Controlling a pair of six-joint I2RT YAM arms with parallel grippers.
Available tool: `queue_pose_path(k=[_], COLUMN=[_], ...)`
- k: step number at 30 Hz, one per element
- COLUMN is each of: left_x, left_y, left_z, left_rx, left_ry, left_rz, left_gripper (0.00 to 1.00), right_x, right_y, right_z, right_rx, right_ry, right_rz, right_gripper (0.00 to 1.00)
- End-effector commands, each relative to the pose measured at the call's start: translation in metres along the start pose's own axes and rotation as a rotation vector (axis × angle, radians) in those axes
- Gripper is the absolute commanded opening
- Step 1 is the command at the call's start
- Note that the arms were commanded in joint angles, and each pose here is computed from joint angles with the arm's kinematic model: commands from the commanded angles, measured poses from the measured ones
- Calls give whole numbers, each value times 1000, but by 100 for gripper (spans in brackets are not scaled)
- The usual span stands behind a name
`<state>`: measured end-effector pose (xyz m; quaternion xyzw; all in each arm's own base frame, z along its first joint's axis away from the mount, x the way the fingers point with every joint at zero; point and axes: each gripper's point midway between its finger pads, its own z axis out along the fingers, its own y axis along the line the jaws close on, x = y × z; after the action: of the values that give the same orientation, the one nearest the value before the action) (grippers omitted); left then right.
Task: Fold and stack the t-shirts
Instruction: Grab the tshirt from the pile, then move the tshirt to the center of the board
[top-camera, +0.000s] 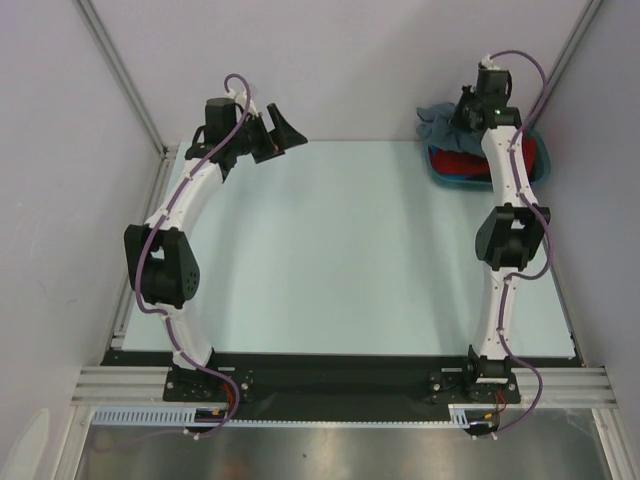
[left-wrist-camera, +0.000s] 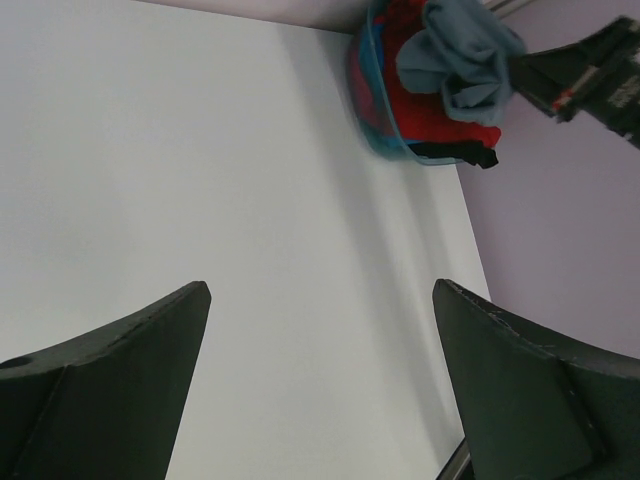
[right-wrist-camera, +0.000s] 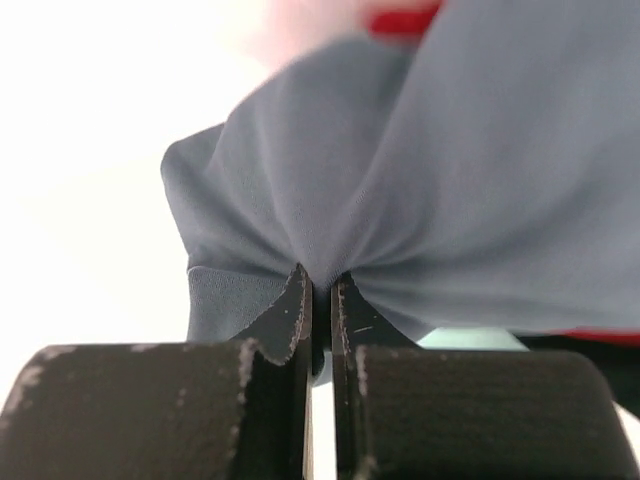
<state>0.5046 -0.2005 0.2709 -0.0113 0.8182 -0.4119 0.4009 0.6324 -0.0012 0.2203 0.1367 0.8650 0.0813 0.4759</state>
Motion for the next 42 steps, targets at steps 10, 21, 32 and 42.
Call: queue_pose_path(k=[10, 21, 32, 42], left_x=[-9, -4, -24, -21], left_y=[14, 26, 26, 2], left_z=[-40, -92, -145, -160], left_rx=[-213, -354, -473, -403], left_ry=[-61, -124, -246, -255], left_rz=[11, -32, -34, -8], left_gripper=[100, 100, 100, 100], right_x=[-35, 53, 92, 95], right_y=[191, 271, 315, 289], right_z=[-193, -255, -330, -346], right_rx=[-488, -677, -883, -750], right_ry=[-91, 108, 289, 278], right_rz=[-113, -174, -97, -51], right_gripper=[0, 0, 0, 0])
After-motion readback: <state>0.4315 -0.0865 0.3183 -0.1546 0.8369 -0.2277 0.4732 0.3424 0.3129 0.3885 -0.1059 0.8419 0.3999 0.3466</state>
